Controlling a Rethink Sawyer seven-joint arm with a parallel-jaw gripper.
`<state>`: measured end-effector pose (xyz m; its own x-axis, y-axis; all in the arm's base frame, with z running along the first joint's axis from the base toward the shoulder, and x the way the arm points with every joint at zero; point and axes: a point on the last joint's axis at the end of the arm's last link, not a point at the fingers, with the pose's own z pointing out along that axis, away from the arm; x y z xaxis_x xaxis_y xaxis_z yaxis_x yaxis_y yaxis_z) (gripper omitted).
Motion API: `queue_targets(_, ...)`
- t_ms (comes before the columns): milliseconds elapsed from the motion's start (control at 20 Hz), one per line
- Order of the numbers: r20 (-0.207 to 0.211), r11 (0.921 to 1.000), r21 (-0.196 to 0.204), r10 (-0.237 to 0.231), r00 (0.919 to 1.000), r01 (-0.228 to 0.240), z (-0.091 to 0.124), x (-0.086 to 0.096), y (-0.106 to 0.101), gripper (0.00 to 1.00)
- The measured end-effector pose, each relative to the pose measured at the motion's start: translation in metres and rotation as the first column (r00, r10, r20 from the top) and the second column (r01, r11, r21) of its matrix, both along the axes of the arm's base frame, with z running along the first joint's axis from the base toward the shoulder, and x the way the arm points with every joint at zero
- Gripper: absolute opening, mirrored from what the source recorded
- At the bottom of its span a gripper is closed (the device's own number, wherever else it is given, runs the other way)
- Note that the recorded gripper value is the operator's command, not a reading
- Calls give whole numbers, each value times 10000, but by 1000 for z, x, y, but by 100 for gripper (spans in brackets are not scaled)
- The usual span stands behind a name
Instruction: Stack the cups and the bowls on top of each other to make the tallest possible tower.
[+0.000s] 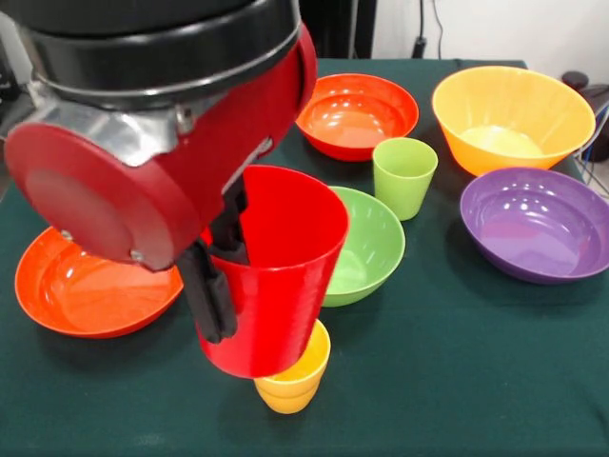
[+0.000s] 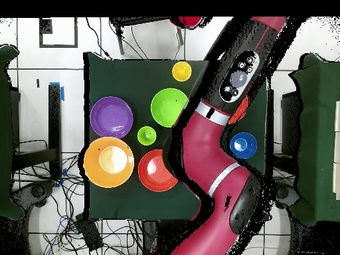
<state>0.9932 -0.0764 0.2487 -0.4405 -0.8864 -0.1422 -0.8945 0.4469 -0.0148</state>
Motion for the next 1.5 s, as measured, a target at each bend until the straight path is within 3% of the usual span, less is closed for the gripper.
queue_targets(250, 237, 9979, -475, 457, 9987, -445, 18, -4, 6, 0)
queue_targets(400, 441, 9958, -563, 747, 9962, -721, 29, -6, 9, 0)
queue_targets(700, 1113, 9847, -683, 1672, 9796, -1603, 61, -20, 7, 0)
queue_targets(750, 1277, 9812, -683, 1881, 9738, -1806, 69, -27, 2, 0)
queue_targets(1100, 1330, 9813, -623, 1888, 9730, -1819, 75, -44, -21, 0)
queue_targets(1500, 908, 9870, -399, 1587, 9831, -1556, 63, -70, -38, 0)
